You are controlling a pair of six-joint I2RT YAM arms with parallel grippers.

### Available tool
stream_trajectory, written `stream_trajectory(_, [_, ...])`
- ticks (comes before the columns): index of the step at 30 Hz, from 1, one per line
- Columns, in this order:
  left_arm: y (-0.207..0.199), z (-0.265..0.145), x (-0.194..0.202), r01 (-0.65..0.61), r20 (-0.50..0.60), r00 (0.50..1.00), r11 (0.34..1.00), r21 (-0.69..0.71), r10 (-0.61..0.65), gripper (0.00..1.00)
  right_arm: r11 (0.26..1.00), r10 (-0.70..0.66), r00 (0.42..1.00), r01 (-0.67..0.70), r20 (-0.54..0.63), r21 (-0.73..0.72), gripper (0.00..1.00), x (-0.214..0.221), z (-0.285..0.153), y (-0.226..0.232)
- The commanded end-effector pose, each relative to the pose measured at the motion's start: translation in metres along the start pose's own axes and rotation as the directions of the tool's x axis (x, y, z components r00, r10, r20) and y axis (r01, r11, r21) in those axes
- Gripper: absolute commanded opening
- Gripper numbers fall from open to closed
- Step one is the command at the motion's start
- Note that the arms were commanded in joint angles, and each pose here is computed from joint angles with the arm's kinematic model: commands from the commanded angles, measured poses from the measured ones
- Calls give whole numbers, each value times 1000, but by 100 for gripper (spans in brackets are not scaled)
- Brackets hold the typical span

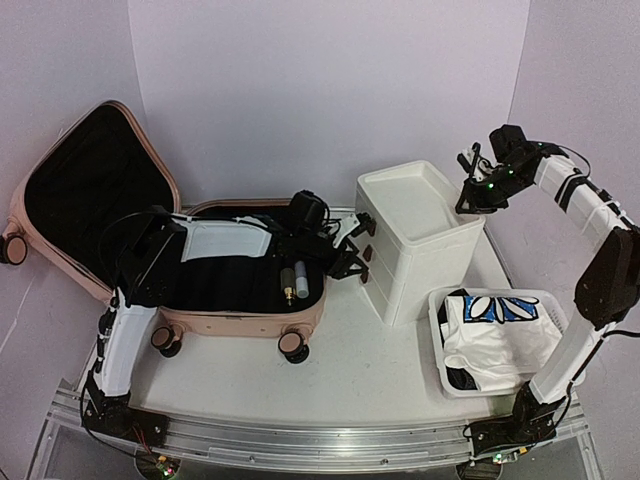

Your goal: Open, take out, and arrange the luggage

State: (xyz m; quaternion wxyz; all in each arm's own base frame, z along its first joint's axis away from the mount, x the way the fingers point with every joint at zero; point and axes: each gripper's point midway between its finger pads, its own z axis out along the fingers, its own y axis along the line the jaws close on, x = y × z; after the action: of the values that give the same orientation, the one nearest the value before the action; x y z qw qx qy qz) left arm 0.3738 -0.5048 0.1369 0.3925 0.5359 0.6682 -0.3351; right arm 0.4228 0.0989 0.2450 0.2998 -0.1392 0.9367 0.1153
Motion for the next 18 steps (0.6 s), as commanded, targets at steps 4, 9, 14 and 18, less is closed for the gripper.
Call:
stream_trajectory(4, [12,8,-47,-25,137,990,995,-98,39,55,934,105,994,-110,-33,-340,0,-3,-22,70])
stream_trajectory(9, [11,13,-51,-18,163,986,994,-111,36,48,933,112,993,-118,-37,-339,0,-1,-22,69])
stream_trajectory(14, [16,16,-52,-20,170,984,990,-137,43,39,932,117,993,-121,-32,-341,0,-2,-23,70])
stream_trajectory(18, [20,19,-48,-21,163,986,988,-154,46,33,931,121,992,-122,-24,-344,0,-3,-25,71])
